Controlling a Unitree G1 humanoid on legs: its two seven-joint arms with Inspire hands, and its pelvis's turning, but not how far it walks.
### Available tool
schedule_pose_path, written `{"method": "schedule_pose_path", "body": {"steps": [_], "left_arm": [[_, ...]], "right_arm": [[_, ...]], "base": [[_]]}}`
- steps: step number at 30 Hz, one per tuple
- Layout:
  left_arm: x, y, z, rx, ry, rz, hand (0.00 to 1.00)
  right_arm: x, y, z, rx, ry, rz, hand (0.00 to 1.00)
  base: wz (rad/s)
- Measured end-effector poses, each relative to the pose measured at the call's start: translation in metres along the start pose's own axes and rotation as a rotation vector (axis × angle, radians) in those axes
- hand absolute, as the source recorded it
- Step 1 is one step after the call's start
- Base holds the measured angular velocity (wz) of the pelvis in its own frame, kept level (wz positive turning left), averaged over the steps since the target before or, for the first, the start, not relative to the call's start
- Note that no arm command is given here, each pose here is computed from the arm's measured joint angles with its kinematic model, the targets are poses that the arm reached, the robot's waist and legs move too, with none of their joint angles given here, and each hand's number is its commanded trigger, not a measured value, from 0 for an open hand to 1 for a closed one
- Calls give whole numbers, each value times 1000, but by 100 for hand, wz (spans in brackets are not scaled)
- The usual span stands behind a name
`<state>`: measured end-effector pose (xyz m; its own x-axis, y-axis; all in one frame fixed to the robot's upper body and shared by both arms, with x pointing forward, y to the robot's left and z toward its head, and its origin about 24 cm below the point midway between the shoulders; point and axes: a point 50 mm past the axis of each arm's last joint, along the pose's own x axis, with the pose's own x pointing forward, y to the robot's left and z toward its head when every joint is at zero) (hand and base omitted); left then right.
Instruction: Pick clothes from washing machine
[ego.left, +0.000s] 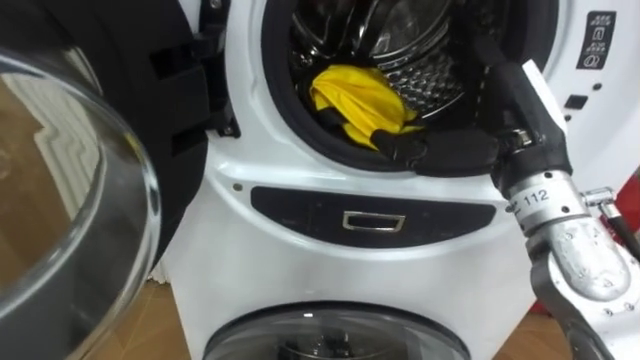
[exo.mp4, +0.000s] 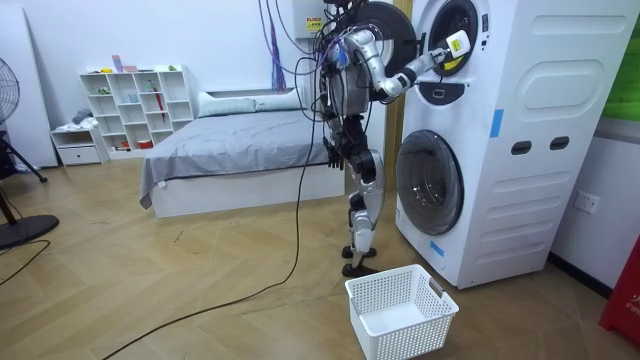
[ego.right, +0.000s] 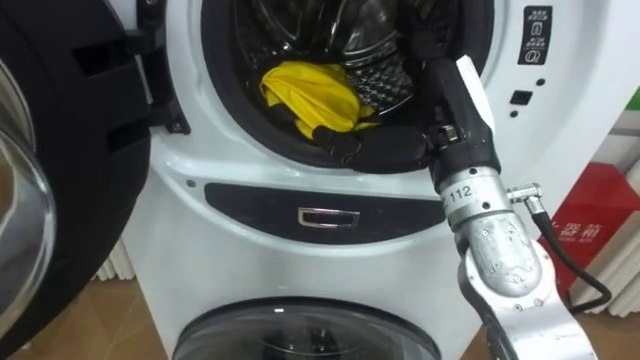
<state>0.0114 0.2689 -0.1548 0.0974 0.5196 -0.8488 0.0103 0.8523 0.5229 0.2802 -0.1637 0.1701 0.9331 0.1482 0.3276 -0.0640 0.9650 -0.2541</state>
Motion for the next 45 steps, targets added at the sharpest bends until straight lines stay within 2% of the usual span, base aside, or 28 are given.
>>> {"method": "schedule_pose_path", "body": {"steps": [8,13,19,28,36,45], "left_arm": [[0,0,-2,1,1,-18,0],[0,-3,1,-3,-14,-46,0],[0,-5,9,-36,-35,-72,0],[1,-6,20,-90,-69,-79,0],[1,-8,19,-97,-58,-87,0],[1,-12,8,-86,-17,-90,0]], "right_arm": [[-3,7,17,-82,-72,103,0],[-9,26,41,-152,-183,227,0],[-14,48,43,-239,-204,361,0],[-16,57,54,-302,-276,398,0],[-17,59,57,-326,-288,390,0],[-14,40,58,-282,-273,349,0]], "base": [[-2],[9],[4],[-6],[-2],[1]]}}
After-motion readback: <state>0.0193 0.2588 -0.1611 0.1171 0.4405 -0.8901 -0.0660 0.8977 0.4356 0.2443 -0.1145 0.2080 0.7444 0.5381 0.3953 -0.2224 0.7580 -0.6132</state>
